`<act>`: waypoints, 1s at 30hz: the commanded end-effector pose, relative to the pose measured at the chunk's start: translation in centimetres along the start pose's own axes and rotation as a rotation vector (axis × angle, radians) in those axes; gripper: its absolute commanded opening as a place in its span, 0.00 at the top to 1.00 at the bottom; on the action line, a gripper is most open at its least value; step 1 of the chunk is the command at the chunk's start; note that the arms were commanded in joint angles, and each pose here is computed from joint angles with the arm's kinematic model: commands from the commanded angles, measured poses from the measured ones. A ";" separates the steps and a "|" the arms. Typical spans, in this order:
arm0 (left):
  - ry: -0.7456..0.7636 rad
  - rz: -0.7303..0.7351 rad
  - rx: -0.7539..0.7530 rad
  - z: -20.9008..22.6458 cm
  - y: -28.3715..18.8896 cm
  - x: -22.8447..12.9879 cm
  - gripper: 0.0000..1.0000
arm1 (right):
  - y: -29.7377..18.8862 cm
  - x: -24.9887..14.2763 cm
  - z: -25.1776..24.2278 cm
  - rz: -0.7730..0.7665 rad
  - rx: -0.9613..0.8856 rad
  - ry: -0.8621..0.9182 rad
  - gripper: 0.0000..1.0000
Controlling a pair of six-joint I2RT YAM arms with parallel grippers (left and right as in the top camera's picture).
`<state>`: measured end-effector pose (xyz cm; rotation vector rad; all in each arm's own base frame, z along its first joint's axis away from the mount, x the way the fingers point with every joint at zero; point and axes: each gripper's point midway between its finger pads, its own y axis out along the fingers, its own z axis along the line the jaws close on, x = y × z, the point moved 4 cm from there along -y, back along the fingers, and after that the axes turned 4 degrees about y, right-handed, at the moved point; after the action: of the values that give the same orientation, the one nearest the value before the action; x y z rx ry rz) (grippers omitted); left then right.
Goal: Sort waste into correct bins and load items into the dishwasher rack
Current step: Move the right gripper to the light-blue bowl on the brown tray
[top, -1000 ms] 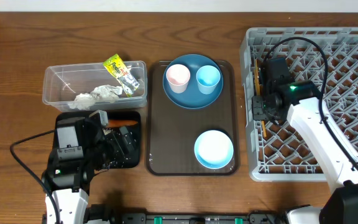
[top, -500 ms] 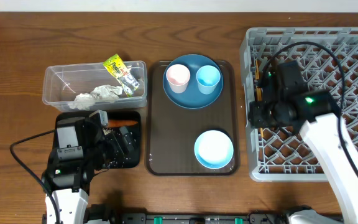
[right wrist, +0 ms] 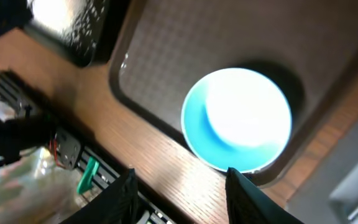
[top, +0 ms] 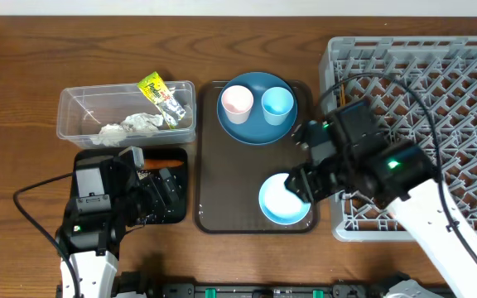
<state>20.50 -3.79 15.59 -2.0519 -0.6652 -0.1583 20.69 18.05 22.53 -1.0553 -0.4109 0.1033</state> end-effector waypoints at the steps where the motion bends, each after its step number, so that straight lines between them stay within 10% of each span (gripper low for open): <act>1: 0.013 -0.019 0.007 -0.1 -0.4 0.5 0.01 | 0.9 -0.4 0.4 0.007 -0.056 0.009 0.56; 30: 0.013 -0.019 0.007 -0.1 -0.4 0.5 0.01 | 11.2 -3.5 -0.6 -0.175 -0.252 0.077 0.69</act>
<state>20.50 -3.80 15.59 -2.0523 -0.6651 -0.1583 19.13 22.84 13.29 -1.2184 -0.4783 -0.1014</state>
